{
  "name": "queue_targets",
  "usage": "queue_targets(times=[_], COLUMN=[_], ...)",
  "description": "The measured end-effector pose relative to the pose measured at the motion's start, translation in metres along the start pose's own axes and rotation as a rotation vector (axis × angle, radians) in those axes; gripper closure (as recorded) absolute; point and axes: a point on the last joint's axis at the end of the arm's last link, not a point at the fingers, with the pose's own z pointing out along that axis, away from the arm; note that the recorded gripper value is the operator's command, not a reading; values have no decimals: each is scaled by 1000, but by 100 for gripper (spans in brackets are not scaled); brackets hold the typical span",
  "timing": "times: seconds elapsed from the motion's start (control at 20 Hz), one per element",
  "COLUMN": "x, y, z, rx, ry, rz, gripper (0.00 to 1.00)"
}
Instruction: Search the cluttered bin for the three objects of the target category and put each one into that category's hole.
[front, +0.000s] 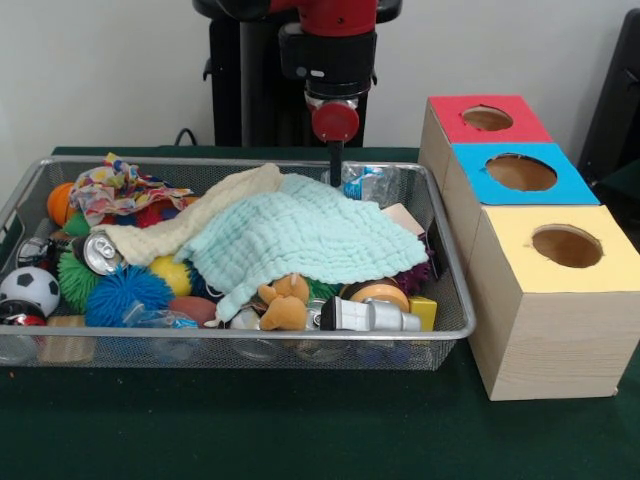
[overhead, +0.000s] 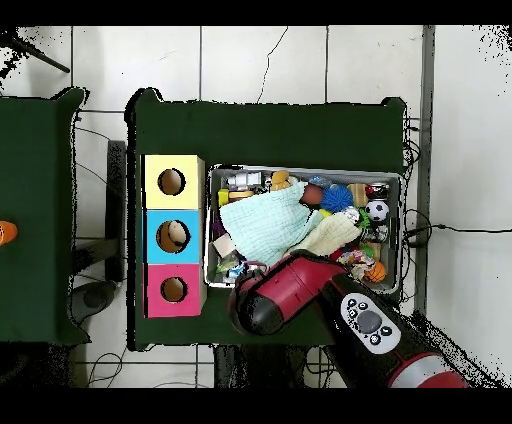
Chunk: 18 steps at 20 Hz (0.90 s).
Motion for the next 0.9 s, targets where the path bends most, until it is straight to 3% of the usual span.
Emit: queue_targets(times=[0.15,0.4,0.6,0.9], x=[-1,1,3,-1], y=[-1,-14,-26,-38], z=[-1,-18,-34,-50], rx=[-5,-34,-47,-44], ry=[-4,-12,-6,-5], rz=[15,145,219,271], gripper=[0,0,0,0])
